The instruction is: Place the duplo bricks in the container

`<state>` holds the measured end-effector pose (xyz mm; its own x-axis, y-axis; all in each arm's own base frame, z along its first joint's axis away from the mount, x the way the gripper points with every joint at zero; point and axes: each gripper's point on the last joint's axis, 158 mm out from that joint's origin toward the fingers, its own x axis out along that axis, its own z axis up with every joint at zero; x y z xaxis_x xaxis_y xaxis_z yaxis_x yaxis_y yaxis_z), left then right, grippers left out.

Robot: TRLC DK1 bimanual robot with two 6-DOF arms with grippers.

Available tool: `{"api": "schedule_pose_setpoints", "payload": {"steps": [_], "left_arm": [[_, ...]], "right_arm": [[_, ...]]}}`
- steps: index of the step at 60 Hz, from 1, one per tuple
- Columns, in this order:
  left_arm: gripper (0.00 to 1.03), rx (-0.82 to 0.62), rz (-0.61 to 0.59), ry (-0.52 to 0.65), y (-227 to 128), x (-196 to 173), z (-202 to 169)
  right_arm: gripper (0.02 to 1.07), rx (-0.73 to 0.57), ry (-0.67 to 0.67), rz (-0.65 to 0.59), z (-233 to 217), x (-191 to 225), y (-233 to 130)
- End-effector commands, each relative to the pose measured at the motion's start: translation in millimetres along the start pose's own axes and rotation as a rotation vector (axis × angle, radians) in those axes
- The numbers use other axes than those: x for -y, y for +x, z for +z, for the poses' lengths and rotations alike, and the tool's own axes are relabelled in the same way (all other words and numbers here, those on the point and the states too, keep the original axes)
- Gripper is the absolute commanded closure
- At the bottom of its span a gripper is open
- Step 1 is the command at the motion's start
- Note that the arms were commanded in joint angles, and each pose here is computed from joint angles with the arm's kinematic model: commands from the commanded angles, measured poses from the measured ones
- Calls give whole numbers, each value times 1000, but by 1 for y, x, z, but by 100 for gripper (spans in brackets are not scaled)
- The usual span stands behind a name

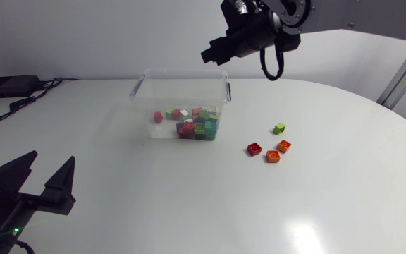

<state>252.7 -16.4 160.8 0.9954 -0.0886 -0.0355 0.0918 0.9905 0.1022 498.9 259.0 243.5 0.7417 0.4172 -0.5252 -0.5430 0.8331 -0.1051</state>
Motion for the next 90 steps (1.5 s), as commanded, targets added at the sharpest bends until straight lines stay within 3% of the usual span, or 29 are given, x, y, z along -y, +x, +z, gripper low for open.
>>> {"api": "schedule_pose_setpoints", "payload": {"steps": [1,17,20,23,26,46,65,81,90], "left_arm": [[5,2,1,9,1,0,-4],[5,2,1,9,1,0,-4],[5,2,1,9,1,0,-4],[5,2,1,9,1,0,-4],[5,2,1,9,1,0,-4],[5,2,1,9,1,0,-4],[5,2,0,9,1,0,-4],[5,2,1,9,1,0,-4],[5,2,1,9,1,0,-4]], "right_arm": [[73,-5,23,14,-3,-8,23],[69,-8,13,36,-14,-30,68],[56,-13,6,20,-16,-31,73],[14,-36,4,6,-19,-28,80],[7,-41,6,-1,-20,-25,80],[7,-29,78,-87,-11,50,14],[7,-306,127,-169,-117,149,-16],[7,-536,118,-156,-210,177,1],[7,-628,128,-142,-240,183,8]]}}
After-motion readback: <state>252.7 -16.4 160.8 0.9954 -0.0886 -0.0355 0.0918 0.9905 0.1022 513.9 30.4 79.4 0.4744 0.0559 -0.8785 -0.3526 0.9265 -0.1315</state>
